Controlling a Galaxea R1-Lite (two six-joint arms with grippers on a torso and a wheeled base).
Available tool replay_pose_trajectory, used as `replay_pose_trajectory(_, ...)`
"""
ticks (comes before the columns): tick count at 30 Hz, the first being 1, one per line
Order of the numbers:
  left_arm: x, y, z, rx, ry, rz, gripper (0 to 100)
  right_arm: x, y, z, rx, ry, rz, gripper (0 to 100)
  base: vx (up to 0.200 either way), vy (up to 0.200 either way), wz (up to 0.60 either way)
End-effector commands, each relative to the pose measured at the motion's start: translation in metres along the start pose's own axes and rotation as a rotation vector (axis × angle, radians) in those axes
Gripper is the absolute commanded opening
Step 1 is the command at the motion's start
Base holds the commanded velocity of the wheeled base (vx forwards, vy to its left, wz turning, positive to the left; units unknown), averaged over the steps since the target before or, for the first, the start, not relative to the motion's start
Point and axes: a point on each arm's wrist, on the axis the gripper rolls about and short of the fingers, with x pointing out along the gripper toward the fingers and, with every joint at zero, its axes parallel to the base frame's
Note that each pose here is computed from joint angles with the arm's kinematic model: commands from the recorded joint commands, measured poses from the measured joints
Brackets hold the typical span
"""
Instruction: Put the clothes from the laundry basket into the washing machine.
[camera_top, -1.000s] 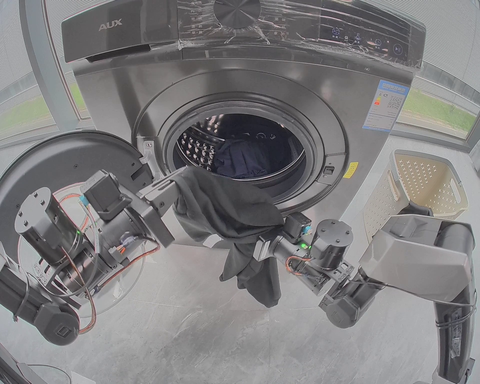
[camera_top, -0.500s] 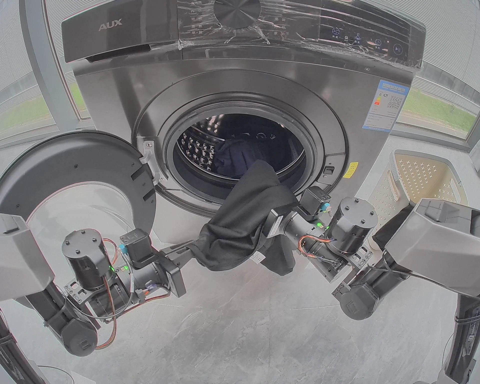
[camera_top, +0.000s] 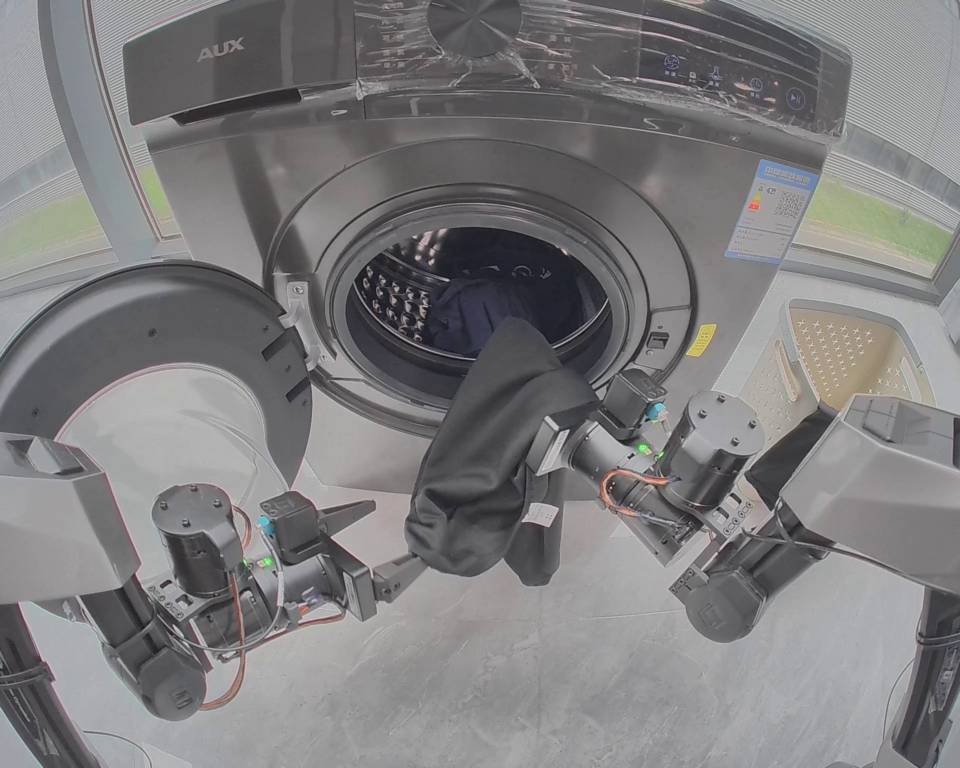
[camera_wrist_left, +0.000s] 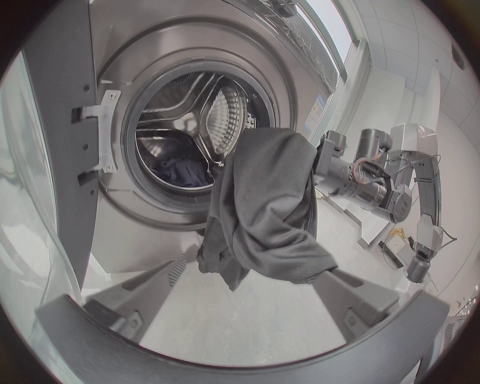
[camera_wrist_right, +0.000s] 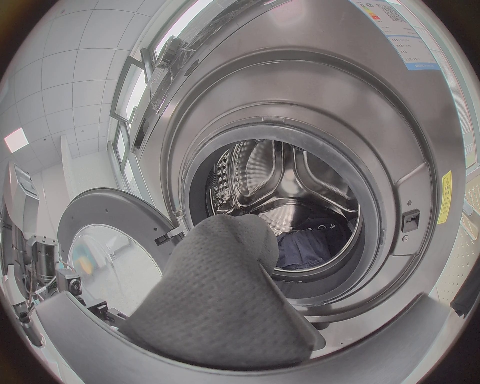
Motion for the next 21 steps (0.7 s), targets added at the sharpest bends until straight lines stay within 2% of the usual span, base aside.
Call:
replay_pose_trajectory(1,-0.010,-0.008,-0.014,-0.013,0.076,-0.021,100,0.000,-0.001,0.002,-0.003,-0.005,-0.002,0,0.000,0.000,0.00)
replay_pose_trajectory(7,-0.031,-0.025,-0.036,-0.006,0.208,-0.098,100,0.000,-0.003,0.012,-0.011,-0.021,-0.007,0,0.000,0.000,0.00)
replay_pose_trajectory(11,-0.034,-0.032,-0.040,-0.002,0.229,-0.135,100,0.000,-0.003,0.011,-0.011,-0.019,-0.003,0,0.000,0.000,0.00)
replay_pose_trajectory(16,-0.025,-0.040,-0.034,0.017,0.193,-0.164,100,-0.001,0.002,0.006,-0.007,-0.008,0.008,0,0.000,0.000,0.00)
replay_pose_trajectory(21,0.006,-0.036,-0.018,0.028,0.081,-0.158,100,-0.002,0.011,0.004,-0.001,0.001,0.027,0,0.000,0.000,0.00)
